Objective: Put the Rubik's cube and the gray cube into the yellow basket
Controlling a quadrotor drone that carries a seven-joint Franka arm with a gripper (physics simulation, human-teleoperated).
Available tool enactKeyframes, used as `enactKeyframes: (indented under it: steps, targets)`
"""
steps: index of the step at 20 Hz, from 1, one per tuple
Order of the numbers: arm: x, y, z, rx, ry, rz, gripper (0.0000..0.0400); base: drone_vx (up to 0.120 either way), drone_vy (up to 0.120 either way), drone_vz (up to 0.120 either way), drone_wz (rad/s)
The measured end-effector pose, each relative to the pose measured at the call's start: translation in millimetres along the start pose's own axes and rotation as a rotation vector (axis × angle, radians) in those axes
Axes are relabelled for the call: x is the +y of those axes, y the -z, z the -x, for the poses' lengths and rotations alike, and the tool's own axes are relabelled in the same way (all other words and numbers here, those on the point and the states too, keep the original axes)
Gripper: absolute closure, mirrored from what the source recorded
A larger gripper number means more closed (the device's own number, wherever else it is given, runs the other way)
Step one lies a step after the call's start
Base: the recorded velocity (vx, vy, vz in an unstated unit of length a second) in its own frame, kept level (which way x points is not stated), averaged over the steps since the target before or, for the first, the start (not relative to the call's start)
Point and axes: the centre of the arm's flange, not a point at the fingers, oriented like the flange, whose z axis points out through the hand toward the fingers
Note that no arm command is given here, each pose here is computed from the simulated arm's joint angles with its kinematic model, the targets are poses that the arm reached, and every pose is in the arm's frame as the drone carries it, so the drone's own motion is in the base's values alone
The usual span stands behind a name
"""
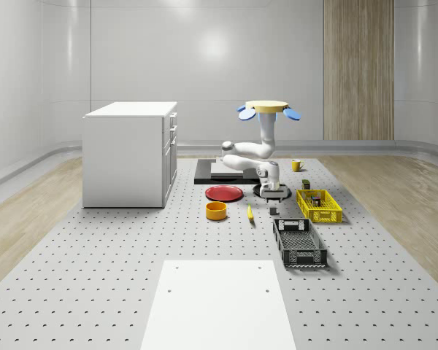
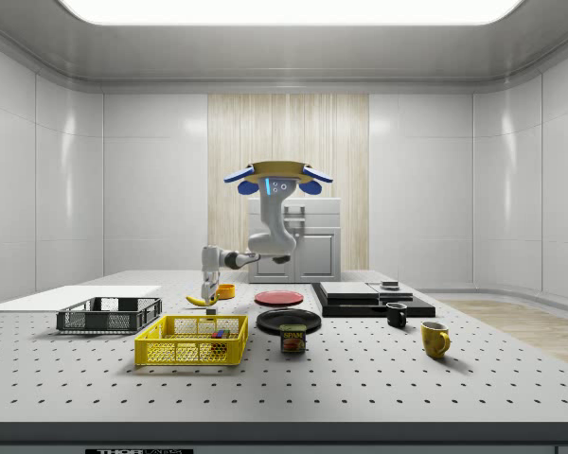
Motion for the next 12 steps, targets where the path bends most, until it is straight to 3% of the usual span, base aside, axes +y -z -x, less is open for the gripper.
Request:
enactKeyframes:
  steps: [5, 12]
  targets:
    - [0.0, -4.9, 0.0, 0.0, 0.0, 0.0, 0.0, 0.0, 0.0, -0.016, 0.0]
    - [0.0, -29.8, -0.1, 0.0, 0.0, 0.0, 0.0, 0.0, 0.0, 0.0, 0.0]
